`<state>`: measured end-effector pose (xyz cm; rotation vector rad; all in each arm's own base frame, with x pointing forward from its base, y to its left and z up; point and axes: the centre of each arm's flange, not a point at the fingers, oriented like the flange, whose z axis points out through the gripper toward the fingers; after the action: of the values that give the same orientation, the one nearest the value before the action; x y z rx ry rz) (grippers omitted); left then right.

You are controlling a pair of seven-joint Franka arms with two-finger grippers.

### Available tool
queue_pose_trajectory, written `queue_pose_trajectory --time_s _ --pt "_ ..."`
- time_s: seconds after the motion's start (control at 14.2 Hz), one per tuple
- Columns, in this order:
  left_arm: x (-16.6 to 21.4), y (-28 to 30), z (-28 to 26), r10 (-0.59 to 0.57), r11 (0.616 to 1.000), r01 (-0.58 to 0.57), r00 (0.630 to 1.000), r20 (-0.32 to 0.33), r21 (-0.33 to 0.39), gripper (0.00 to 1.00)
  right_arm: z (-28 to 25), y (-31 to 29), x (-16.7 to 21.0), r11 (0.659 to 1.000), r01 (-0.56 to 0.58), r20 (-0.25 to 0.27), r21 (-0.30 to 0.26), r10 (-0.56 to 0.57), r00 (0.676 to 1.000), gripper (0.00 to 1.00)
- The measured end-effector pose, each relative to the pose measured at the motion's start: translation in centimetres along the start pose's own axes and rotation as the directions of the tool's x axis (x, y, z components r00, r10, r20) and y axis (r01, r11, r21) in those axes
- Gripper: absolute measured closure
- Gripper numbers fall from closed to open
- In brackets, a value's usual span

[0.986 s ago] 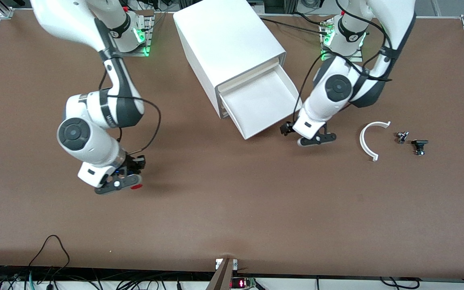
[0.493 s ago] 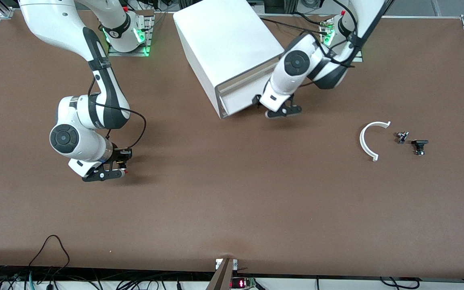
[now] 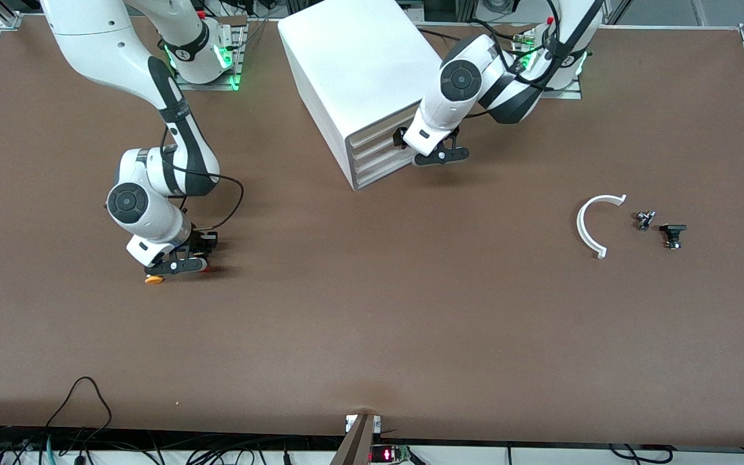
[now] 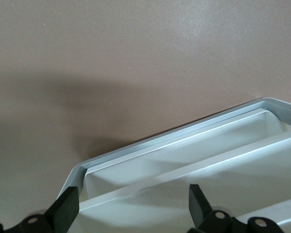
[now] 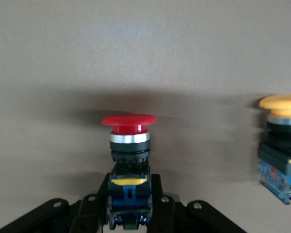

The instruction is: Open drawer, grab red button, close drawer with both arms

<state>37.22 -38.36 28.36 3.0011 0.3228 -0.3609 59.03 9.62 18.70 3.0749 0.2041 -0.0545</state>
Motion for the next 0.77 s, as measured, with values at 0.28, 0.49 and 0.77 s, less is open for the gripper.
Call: queue_pose_trajectory --time_s 0.28,0.49,0.77 --pt "10.9 -7.2 -9.5 -0.101 0.991 0.085 0.982 -0.159 -0.102 0.00 -3.6 -0.1 1.0 1.000 -0.024 -0.017 0.015 0.025 1.000 0.41" --pt "17.9 -15.7 -17.1 -0.070 0.993 0.041 0.962 -0.265 -0.113 0.00 -10.6 -0.4 2.9 0.998 -0.044 0.018 0.037 0.043 0.999 0.14" --pt "18.1 -24.0 -30.0 -0.058 0.997 0.047 0.974 -0.218 -0.054 0.00 -19.2 0.0 4.4 0.997 -0.054 0.032 0.052 0.052 0.998 0.00"
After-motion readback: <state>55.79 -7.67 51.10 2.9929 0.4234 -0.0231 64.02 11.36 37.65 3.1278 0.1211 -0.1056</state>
